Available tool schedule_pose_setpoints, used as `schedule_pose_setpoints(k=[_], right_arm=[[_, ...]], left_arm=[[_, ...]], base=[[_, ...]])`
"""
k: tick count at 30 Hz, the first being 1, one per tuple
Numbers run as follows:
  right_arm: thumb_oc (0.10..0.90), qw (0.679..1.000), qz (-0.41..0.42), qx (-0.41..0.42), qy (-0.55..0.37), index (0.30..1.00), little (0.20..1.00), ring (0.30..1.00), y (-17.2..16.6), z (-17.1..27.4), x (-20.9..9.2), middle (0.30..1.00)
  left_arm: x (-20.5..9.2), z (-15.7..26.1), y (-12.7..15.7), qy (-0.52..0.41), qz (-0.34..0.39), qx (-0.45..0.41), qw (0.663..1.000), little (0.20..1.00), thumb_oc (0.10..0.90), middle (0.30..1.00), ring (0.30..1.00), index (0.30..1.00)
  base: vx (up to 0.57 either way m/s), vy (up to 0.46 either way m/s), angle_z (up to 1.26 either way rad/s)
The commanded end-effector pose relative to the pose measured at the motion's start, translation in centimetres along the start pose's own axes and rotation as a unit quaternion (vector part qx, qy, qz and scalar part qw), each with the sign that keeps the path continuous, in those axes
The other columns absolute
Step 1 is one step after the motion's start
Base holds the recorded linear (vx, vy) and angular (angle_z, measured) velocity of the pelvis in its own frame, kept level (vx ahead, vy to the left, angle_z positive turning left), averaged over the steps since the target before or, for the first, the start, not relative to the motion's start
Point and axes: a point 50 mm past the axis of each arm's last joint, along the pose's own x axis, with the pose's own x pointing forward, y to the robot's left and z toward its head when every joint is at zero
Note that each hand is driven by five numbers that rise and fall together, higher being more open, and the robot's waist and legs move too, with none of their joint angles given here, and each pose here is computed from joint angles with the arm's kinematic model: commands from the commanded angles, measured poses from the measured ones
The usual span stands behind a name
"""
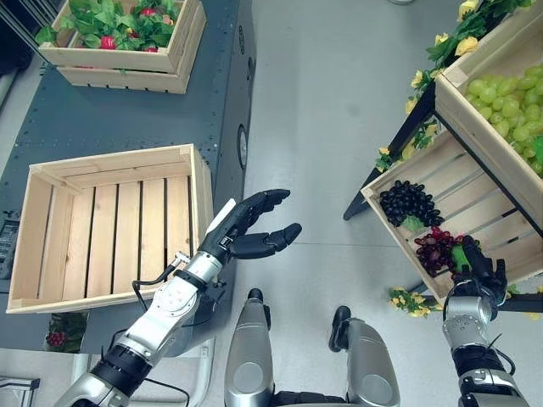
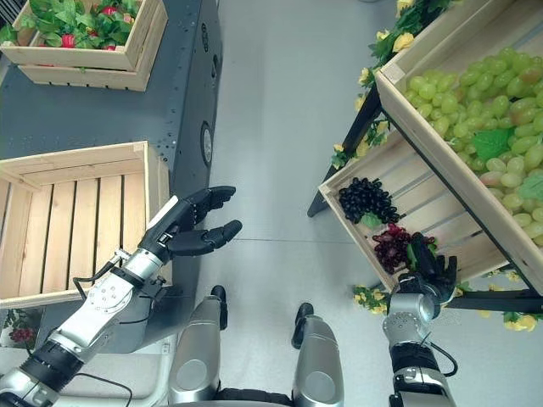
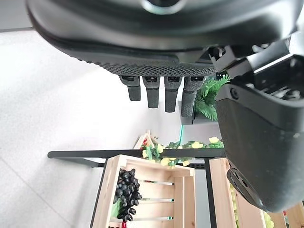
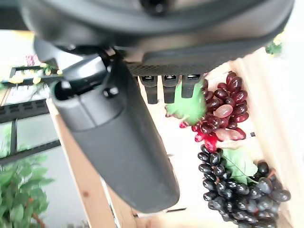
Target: Pick up the fruits from the basket on one side to the basket on the other side
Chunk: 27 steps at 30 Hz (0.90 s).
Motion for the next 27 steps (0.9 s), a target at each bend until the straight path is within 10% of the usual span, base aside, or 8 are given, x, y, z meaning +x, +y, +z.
schedule_pose_setpoints(k=[1, 12, 27], right_arm=[[0.800, 0.991, 0.083, -0.042, -0.092, 0.900, 0.900, 0.900, 3.0, 4.3, 0.2, 0.900], [0.800, 0.940, 0.255, -0.217, -0.060, 0.900, 0.900, 0.900, 4.5, 1.2, -3.0, 0.900], [0.800, 0.786, 0.538, -0.286, 0.100, 0.900, 0.900, 0.900, 3.6, -5.3, -10.8, 0.900]], left_arm=[[1.0, 5.3, -0.2, -0.148, -0.016, -0.010, 0.989, 0.900, 0.800, 0.900, 0.900, 0.900], [-1.0, 3.9, -0.5, -0.123, -0.004, -0.033, 0.992, 0.900, 0.800, 0.900, 0.900, 0.900], [-4.4, -2.6, -4.1, 0.033, 0.024, -0.235, 0.971, 0.900, 0.800, 0.900, 0.900, 0.900]], base=[[0.00, 0.000, 0.00], [0.04, 0.026, -0.03], [-0.01, 0.109, -0.06]])
